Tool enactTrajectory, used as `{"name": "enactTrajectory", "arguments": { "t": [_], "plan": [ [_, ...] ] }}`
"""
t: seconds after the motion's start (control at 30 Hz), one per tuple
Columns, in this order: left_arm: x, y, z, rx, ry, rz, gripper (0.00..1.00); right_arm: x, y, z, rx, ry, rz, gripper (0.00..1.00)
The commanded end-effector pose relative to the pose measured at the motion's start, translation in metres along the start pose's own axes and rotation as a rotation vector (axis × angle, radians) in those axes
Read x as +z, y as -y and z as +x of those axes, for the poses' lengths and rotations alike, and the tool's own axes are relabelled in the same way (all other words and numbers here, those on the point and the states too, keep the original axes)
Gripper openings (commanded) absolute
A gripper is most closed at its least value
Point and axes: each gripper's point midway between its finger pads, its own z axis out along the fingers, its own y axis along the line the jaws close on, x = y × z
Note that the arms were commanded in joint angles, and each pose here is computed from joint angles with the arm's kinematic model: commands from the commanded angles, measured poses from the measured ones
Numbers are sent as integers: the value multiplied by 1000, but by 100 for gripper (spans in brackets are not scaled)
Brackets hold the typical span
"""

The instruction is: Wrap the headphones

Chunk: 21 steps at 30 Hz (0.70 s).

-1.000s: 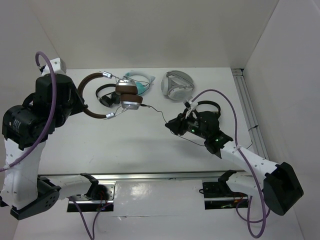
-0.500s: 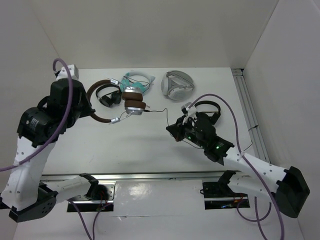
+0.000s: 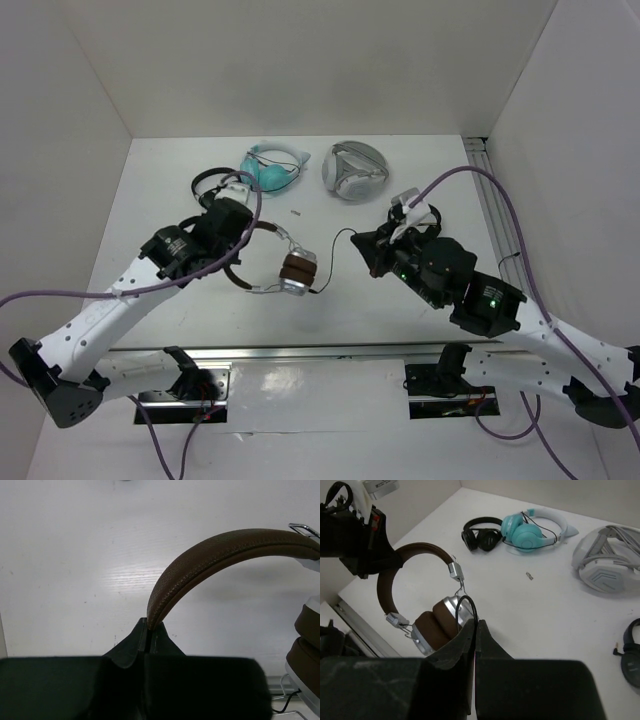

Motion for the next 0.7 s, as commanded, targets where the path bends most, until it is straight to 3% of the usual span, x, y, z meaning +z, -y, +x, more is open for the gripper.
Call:
{"name": "enactTrajectory", "arguments": {
  "t": [0.0,0.13,0.27,0.43,0.67],
  "plan": [
    [-11,37,-26,66,139,132,0,-1,1,10,-130,-114,7,0],
    [-42,108,-6,297,167,424,0,0,-14,23,-193,-179,-36,0],
    [-66,147,20,466,177,560,0,-1,-16,34,-226,-201,-57,0],
    [-76,165,39,528,144,655,0,-2,-9,31,-219,-172,-25,0],
    [-102,157,30,495,201,745,0,3,-16,44,-225,-201,-61,0]
  ]
}}
